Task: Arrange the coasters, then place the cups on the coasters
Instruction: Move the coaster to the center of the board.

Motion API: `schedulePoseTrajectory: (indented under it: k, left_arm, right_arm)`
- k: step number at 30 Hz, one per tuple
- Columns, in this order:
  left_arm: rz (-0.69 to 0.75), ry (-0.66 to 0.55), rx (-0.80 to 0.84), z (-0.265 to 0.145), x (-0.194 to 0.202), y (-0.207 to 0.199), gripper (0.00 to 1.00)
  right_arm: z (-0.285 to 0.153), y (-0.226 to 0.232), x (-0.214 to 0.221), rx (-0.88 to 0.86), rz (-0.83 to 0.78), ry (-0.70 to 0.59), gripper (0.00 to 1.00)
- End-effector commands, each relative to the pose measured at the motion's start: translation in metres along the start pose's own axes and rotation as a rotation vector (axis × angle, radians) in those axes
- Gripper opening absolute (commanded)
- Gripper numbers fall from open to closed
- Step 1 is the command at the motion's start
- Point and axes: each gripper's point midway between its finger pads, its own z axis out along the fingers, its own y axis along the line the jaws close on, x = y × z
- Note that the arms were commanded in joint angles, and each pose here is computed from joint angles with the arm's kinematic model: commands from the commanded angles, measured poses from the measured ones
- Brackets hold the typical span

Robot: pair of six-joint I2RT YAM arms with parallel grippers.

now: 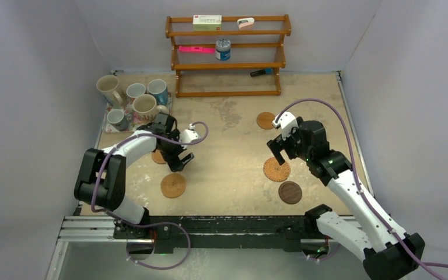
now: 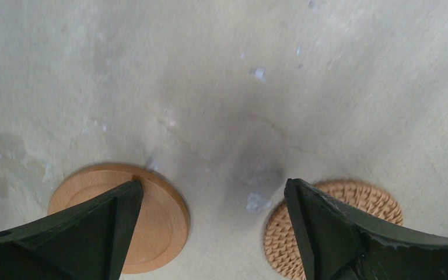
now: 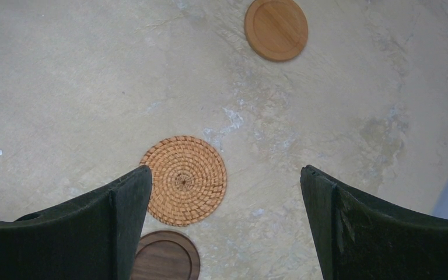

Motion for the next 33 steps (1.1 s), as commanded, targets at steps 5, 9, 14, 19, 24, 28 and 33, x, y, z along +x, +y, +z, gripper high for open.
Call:
schedulePoseTrajectory:
  k: [5,9,14,19,24,28,33]
  left_arm:
    - [0.074,-0.044,0.071,0.016,-0.051,-0.028,1.0]
    - [0.152,-0.085,0.086,0.018,-0.077,-0.044,1.0]
    - [0.219,-0.087,0.115,0.027,-0.097,-0.064,1.0]
    - [0.288,-0.064,0.153,0.041,-0.11,-0.088,1.0]
    - [0.328,-0.077,0.125,0.044,-0.132,-0.1,1.0]
    - [0.333,-0.198,0.015,0.011,-0.163,-0.088,1.0]
    - [0.312,-0.316,-0.17,-0.044,-0.172,-0.067,1.0]
  right_arm:
    - [0.002,-0.005,-0.003,0.032,-0.019,-0.012,0.99]
    - [0.004,-0.007,-0.002,0.039,-0.019,-0.004,0.99]
    - [0.005,-0.007,0.0,0.042,-0.021,0.003,0.99]
    - [0.006,-0.008,0.001,0.045,-0.02,0.012,0.99]
    - [0.007,-0.008,0.002,0.05,-0.021,0.016,0.99]
    - [0.01,-0.007,0.005,0.046,-0.022,0.031,0.99]
    - [0.011,-0.009,0.007,0.054,-0.027,0.046,0.99]
